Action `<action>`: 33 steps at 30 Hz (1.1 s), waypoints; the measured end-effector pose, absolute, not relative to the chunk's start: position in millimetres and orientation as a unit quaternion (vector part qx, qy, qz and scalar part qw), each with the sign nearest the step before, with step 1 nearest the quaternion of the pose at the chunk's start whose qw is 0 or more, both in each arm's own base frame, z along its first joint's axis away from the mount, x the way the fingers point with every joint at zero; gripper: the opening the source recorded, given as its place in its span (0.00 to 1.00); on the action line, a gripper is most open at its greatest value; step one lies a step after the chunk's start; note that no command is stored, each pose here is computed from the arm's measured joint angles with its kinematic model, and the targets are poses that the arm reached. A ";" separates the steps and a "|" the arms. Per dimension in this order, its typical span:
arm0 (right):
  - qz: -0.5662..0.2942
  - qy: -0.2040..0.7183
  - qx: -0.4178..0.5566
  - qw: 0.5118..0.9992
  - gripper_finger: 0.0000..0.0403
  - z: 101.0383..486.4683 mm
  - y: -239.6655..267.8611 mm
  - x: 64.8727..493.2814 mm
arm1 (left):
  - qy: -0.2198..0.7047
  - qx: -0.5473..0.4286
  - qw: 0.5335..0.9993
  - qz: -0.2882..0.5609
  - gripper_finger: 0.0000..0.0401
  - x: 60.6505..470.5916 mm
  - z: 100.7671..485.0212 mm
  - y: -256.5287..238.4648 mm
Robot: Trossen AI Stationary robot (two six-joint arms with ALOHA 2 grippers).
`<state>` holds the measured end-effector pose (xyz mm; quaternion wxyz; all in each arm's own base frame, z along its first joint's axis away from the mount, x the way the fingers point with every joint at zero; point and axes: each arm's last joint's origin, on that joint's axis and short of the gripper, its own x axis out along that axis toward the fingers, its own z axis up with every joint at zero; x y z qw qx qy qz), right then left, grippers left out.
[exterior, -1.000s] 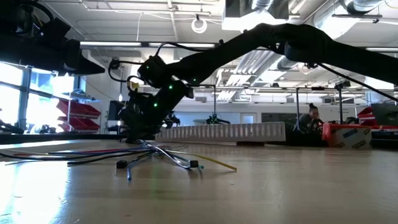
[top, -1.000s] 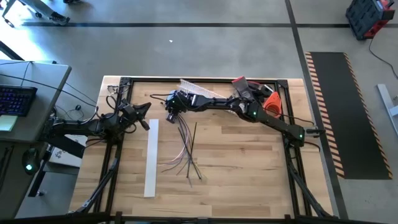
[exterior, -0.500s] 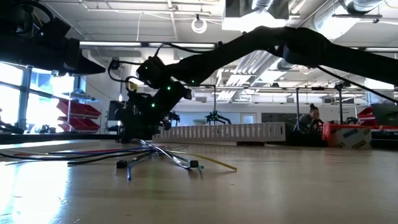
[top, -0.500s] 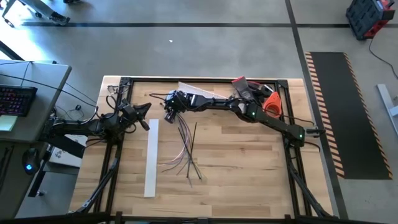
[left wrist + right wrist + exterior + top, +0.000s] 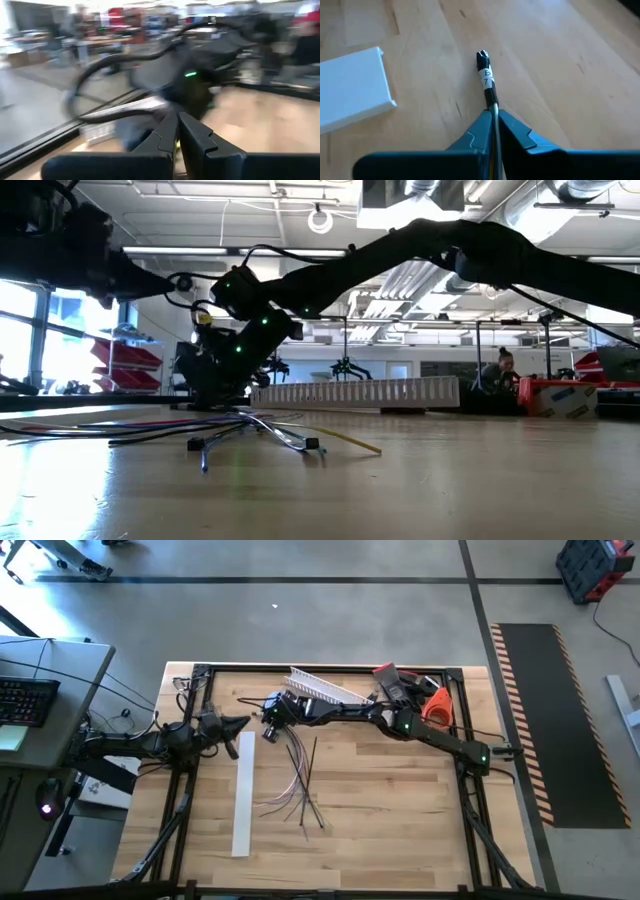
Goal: Ziptie cables
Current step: Wrap the right zip tie on the cable
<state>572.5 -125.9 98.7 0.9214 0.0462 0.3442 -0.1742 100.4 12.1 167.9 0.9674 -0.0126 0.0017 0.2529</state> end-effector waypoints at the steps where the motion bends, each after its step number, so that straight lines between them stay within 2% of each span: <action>1: -0.177 0.335 0.041 0.924 0.01 101.3 -124.1 573.9 | 0.000 -0.012 0.971 0.238 0.00 100.8 168.4 10.6; 5: -0.179 0.288 0.033 0.940 0.01 122.3 -116.5 579.4 | -0.008 -0.027 0.973 0.227 0.00 100.4 172.3 7.3; 10: -0.192 0.236 -0.002 0.953 0.00 187.9 -111.2 574.8 | -0.019 -0.034 0.981 0.190 0.00 98.7 186.0 0.6; 17: -0.193 0.181 -0.058 0.963 0.00 256.0 -99.2 562.7 | -0.032 -0.040 0.990 0.131 0.00 96.5 196.2 -10.4; 21: -0.187 0.148 -0.079 0.968 0.00 304.7 -94.0 547.0 | -0.030 -0.037 0.991 0.127 0.00 95.4 196.1 -14.6; 33: -0.174 0.112 -0.162 0.965 0.00 394.7 -51.5 502.5 | -0.014 -0.020 0.992 0.127 0.00 92.6 193.3 -22.2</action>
